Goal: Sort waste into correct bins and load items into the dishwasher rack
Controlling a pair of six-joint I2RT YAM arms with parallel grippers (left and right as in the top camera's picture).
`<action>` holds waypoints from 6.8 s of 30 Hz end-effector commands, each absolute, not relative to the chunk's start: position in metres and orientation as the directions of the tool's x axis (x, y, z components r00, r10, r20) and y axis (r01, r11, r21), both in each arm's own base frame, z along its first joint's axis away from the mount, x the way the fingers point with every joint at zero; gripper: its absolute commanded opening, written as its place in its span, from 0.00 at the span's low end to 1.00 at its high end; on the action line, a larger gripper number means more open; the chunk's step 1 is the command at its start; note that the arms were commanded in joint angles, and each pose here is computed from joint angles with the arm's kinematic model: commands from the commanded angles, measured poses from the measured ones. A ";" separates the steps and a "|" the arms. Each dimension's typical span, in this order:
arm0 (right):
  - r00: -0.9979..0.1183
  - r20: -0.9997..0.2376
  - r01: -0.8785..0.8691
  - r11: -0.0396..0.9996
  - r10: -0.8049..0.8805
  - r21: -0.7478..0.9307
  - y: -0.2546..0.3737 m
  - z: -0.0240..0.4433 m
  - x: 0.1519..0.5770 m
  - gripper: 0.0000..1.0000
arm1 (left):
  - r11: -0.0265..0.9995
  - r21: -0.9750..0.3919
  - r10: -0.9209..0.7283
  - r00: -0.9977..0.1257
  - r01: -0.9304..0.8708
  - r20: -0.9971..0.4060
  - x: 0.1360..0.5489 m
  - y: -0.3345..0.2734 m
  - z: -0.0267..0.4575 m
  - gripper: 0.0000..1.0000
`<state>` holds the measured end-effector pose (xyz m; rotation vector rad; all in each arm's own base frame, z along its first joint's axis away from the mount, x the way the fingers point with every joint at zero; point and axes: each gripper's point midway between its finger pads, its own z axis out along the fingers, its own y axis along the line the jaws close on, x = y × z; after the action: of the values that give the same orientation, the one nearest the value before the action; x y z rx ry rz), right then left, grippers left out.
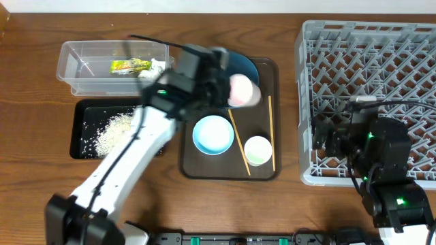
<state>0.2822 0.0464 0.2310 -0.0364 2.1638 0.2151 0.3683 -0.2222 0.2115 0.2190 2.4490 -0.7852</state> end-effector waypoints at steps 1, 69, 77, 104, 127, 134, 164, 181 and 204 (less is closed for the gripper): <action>-0.566 -0.823 -0.230 0.952 0.036 0.201 0.072 0.238 0.285 0.99 | 0.642 -0.704 -0.059 -0.896 0.304 -0.440 0.356 -0.234 0.232 0.06; -0.079 -0.995 -0.947 0.318 -0.061 0.055 0.190 0.323 0.261 0.92 | 0.045 -0.972 0.241 -0.947 0.231 -0.214 0.277 -0.276 0.298 0.06; -0.079 -0.995 -0.947 0.318 -0.061 0.056 0.190 0.323 0.261 0.91 | 0.042 -0.972 0.254 -0.943 0.232 -0.214 0.273 -0.280 0.298 0.06; -0.268 -0.959 -0.871 0.450 -0.098 0.197 0.180 0.289 0.275 0.71 | 0.219 -0.901 0.174 -0.923 0.375 -0.342 0.297 -0.277 0.265 0.43; -0.268 -0.959 -0.871 0.449 -0.098 0.198 0.180 0.289 0.274 0.72 | 0.231 -0.901 0.172 -0.927 0.366 -0.333 0.297 -0.276 0.263 0.32; -0.268 -0.959 -0.871 0.449 -0.098 0.198 0.180 0.289 0.274 0.72 | 0.231 -0.901 0.172 -0.927 0.366 -0.333 0.297 -0.276 0.263 0.32; -0.545 -0.822 -0.553 0.808 -0.166 0.203 0.122 0.217 0.298 0.80 | 0.739 -0.360 0.439 -0.812 0.569 -0.384 0.302 -0.212 0.150 0.70; -0.664 -0.748 -0.077 0.995 -0.006 0.061 0.019 0.207 0.273 0.96 | 0.532 -0.175 0.715 -0.550 0.828 -0.432 0.292 -0.259 0.120 0.78; -0.677 -0.736 -0.077 0.995 -0.008 0.061 0.019 0.203 0.270 0.97 | 0.254 -0.428 0.785 -0.444 0.867 -0.432 0.240 -0.297 0.092 0.82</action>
<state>0.2680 0.0238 0.1949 -0.0918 2.3320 0.1204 0.2509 -0.2905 0.0934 1.5209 2.4215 -0.8439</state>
